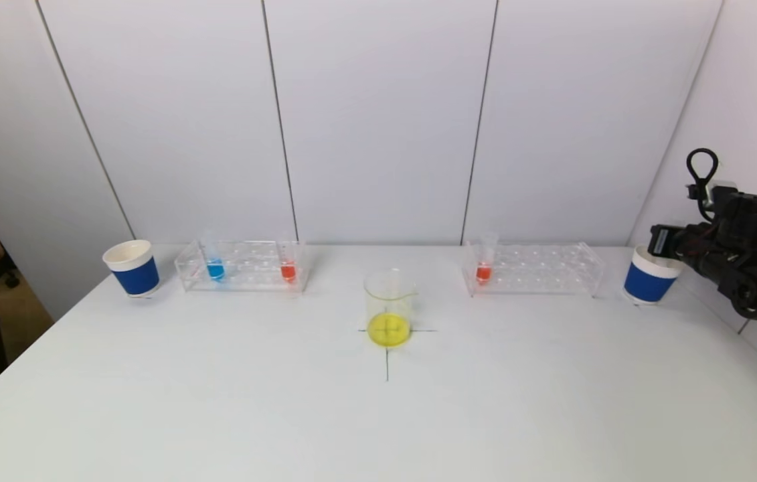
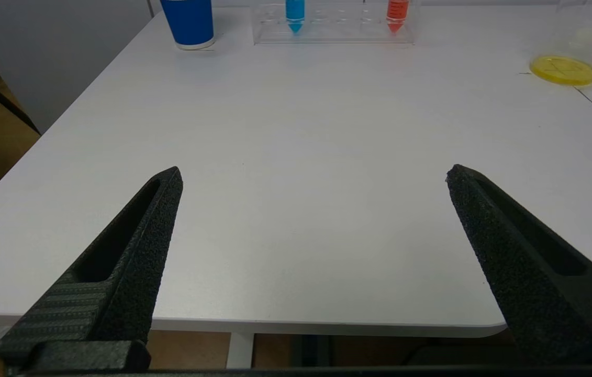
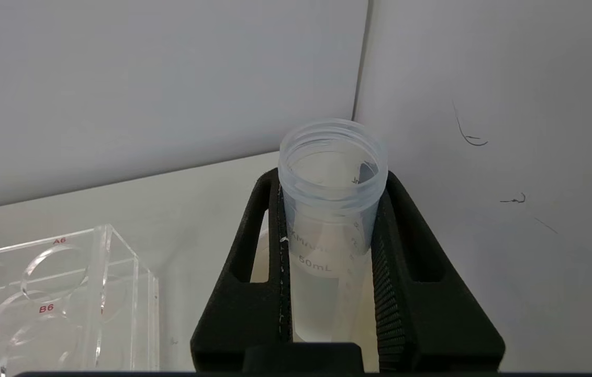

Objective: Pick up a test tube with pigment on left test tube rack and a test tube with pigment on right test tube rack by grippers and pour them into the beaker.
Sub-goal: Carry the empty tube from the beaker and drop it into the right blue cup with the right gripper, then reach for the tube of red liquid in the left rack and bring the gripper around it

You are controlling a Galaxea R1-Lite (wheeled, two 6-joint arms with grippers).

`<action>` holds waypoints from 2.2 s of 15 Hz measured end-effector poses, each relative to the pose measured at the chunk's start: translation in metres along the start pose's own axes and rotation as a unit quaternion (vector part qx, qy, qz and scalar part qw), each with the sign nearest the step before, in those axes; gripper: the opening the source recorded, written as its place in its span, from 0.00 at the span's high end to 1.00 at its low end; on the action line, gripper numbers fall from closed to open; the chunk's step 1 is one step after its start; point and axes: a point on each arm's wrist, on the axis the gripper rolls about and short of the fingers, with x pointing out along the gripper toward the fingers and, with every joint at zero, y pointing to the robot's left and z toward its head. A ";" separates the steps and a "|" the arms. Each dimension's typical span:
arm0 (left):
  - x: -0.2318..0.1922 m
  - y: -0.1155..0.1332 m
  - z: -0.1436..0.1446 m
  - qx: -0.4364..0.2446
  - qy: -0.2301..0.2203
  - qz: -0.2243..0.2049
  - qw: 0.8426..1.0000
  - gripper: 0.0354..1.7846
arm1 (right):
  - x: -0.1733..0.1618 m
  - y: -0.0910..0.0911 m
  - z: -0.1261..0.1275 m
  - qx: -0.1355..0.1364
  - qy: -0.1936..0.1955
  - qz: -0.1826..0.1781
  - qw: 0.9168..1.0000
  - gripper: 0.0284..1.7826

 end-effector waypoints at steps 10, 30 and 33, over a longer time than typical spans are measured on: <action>0.000 0.000 0.000 0.000 0.000 0.000 1.000 0.01 | 0.000 -0.001 0.000 0.000 0.001 -0.001 1.000 0.73; 0.000 0.000 0.000 0.000 0.000 0.000 1.000 0.01 | -0.026 0.014 0.028 -0.001 -0.030 0.025 0.999 0.00; 0.000 0.000 0.000 0.000 0.000 0.000 1.000 0.01 | -0.058 0.028 0.049 0.000 -0.050 0.045 0.998 0.00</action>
